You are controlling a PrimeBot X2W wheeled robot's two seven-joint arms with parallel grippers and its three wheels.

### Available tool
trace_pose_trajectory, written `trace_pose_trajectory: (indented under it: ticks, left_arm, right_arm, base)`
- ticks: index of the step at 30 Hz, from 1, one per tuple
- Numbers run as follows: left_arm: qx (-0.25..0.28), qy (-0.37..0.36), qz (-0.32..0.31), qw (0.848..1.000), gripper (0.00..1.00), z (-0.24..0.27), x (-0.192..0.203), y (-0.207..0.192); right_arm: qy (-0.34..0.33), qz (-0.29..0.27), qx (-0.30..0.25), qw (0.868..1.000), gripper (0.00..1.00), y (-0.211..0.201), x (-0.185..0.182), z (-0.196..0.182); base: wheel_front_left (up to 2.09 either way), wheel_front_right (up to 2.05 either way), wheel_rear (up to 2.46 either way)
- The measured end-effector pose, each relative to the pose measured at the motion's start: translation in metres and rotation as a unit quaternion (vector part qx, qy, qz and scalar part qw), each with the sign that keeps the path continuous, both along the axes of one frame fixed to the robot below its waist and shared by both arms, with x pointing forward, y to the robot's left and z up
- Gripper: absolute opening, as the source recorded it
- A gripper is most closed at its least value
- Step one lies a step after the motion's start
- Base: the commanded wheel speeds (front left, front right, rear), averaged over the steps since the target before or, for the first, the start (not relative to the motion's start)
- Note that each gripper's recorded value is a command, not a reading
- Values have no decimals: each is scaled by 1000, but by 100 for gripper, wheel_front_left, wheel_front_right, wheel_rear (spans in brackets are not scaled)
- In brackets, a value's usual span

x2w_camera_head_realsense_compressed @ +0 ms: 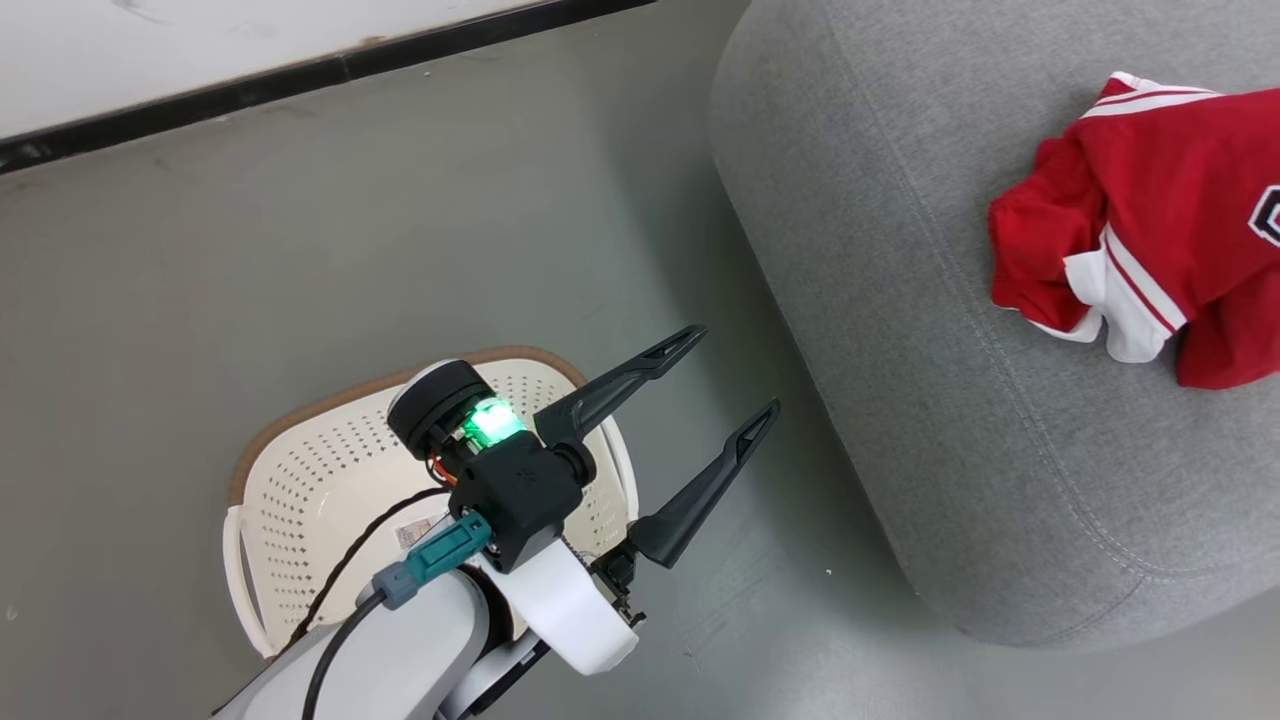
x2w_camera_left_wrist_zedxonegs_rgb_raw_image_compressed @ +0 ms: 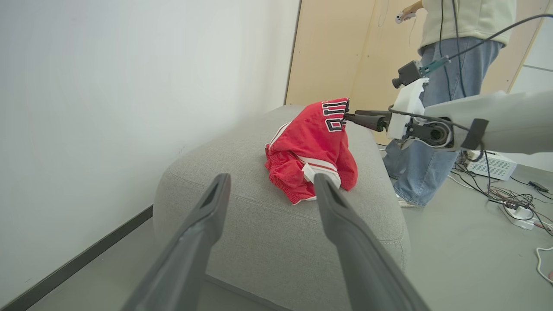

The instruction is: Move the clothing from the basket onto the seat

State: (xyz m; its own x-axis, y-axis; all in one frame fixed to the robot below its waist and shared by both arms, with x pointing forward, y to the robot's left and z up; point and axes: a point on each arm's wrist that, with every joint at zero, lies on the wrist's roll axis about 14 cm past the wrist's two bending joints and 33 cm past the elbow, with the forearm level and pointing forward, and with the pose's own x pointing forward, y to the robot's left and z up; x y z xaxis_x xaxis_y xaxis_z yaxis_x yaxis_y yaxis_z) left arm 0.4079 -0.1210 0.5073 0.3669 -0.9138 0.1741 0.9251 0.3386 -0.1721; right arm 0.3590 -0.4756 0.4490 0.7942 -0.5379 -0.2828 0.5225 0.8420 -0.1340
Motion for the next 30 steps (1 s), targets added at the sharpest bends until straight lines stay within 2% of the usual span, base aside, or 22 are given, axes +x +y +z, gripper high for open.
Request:
trace_pose_trajectory:
  ticks: [6, 13, 21, 30]
  left_arm:
    - [-5, -8, -10, 1000, 100, 5, -3, -7]
    - [-9, -12, -8, 1000, 100, 11, -2, -10]
    - [-9, -10, 24, 1000, 100, 15, 7, -2]
    - [3, 0, 88, 996, 100, 12, 22, 23]
  right_arm:
    - [-8, 8, -1, 1000, 100, 5, -18, 5]
    - [-27, 25, -27, 999, 100, 4, -30, 28]
    - [-84, 67, -55, 993, 100, 18, -14, 69]
    - [-120, 116, -55, 984, 100, 49, 10, 83]
  base:
    - [0, 0, 0]
    - [0, 0, 0]
    - [0, 0, 0]
    - [0, 0, 0]
